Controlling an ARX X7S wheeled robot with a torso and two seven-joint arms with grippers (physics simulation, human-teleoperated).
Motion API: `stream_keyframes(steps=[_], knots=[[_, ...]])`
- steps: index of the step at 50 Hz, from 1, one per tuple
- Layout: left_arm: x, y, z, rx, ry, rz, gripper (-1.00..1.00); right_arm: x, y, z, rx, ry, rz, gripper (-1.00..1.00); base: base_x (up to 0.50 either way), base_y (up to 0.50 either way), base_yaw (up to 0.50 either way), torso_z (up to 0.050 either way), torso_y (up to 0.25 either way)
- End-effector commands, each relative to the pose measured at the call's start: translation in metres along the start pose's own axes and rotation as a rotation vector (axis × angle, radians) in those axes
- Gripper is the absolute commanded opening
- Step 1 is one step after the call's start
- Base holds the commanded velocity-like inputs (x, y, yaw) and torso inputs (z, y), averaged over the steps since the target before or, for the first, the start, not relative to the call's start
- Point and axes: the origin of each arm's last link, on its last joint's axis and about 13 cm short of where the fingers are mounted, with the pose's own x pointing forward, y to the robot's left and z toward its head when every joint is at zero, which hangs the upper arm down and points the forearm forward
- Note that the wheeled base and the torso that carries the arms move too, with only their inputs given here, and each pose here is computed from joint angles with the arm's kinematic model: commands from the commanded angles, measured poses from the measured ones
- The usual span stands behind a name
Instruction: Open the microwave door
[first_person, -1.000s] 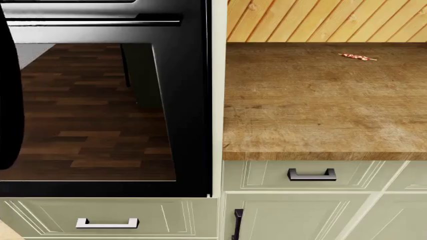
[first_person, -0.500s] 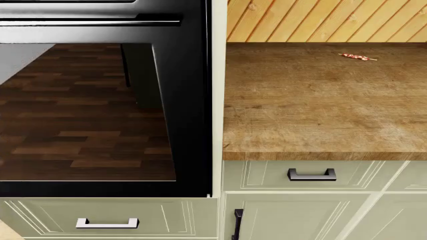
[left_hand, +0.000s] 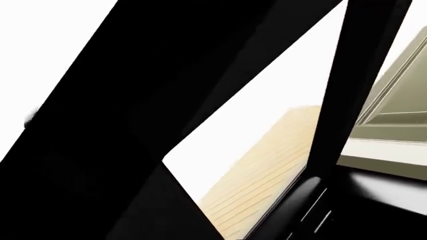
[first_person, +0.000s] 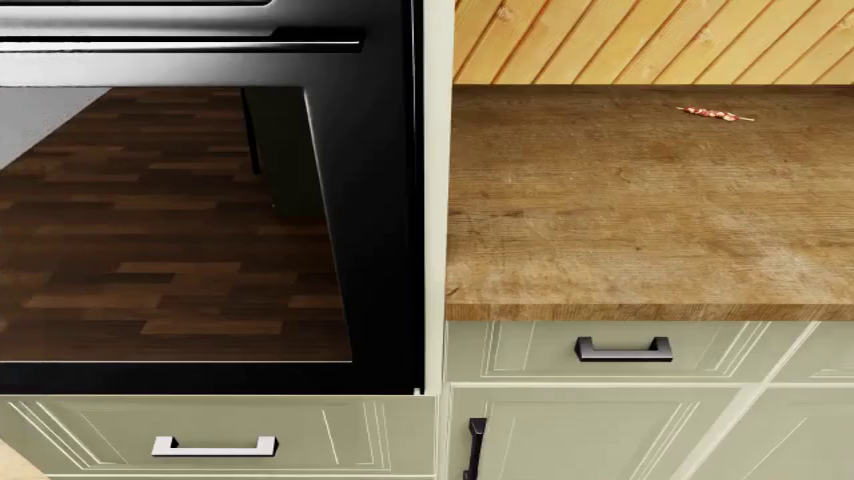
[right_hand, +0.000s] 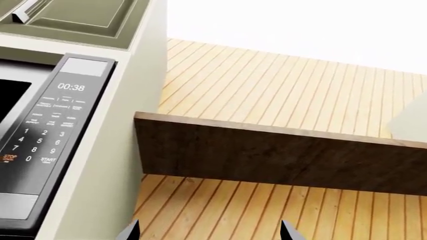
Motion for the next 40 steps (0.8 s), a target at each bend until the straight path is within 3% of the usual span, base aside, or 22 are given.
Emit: stream_keyframes(steps=[1, 9, 13, 32, 40], knots=[[0.023, 0.021, 0.004, 0.056, -0.066, 0.067, 1.0, 0.001, 0.002, -0.001, 0.006, 0.0, 0.005, 1.0, 0.0, 0.0, 0.0, 0.0, 0.0], [0.04, 0.03, 0.005, 0.101, -0.102, 0.094, 1.0, 0.003, 0.003, -0.001, 0.01, 0.0, 0.01, 1.0, 0.0, 0.0, 0.0, 0.0, 0.0], [0.065, 0.038, -0.002, 0.211, -0.14, 0.095, 1.0, 0.006, 0.005, -0.001, 0.013, -0.003, 0.018, 1.0, 0.0, 0.0, 0.0, 0.0, 0.0], [0.1, 0.06, -0.03, 0.443, -0.134, 0.1, 1.0, 0.008, 0.009, -0.001, 0.018, -0.004, 0.033, 1.0, 0.0, 0.0, 0.0, 0.0, 0.0], [0.117, 0.07, -0.051, 0.596, -0.137, 0.09, 1.0, 0.01, 0.01, -0.001, 0.017, -0.007, 0.038, 1.0, 0.0, 0.0, 0.0, 0.0, 0.0]])
